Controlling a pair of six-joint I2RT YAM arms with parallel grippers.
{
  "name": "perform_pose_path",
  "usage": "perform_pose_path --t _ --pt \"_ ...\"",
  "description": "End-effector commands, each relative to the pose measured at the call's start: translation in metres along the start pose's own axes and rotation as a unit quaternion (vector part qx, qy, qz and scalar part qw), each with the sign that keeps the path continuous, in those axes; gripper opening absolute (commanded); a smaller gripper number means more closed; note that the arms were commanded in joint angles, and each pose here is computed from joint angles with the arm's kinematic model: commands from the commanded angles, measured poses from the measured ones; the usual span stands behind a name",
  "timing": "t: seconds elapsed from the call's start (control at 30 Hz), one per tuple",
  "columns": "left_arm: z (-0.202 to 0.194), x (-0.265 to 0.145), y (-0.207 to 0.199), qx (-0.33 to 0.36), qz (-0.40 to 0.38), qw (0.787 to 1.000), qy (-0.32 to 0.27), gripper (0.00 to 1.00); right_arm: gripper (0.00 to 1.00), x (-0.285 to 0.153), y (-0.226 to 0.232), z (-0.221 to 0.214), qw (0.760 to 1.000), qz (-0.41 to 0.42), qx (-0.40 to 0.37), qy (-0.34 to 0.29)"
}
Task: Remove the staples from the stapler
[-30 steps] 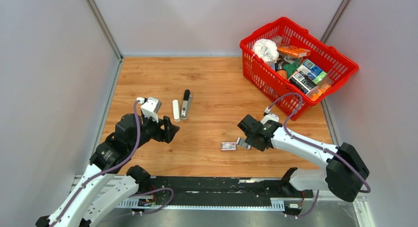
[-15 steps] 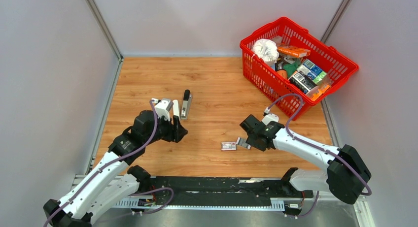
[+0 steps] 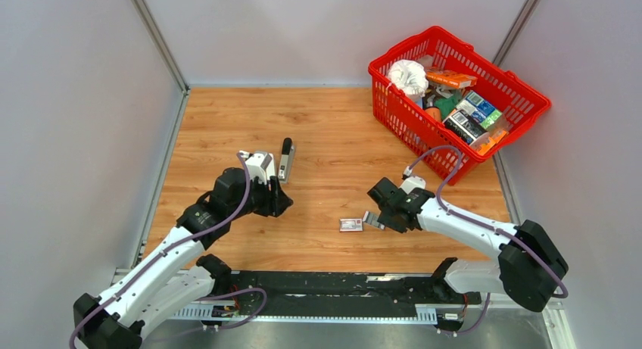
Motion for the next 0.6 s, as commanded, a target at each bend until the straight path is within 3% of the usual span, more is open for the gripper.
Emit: perform_pose_path --t 0.0,0.57 --pt "0.006 0.003 -0.007 -0.004 -0.024 1.0 -0.014 0.58 0.33 0.005 0.001 0.002 1.0 -0.002 0.003 -0.01" --pt "0.006 0.01 -0.007 -0.004 -0.023 1.0 -0.009 0.57 0.27 0.017 0.007 0.003 1.0 0.0 0.002 0.001"
Point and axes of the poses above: each gripper's point midway between its finger pads, its own x axis out along the fingers, its own y axis along the line the jaws close on, z = x × y, the point moved 8 cm from there along -x, back along the fingers, and after that the axes turned 10 degrees about -x, right-handed, at the moved point
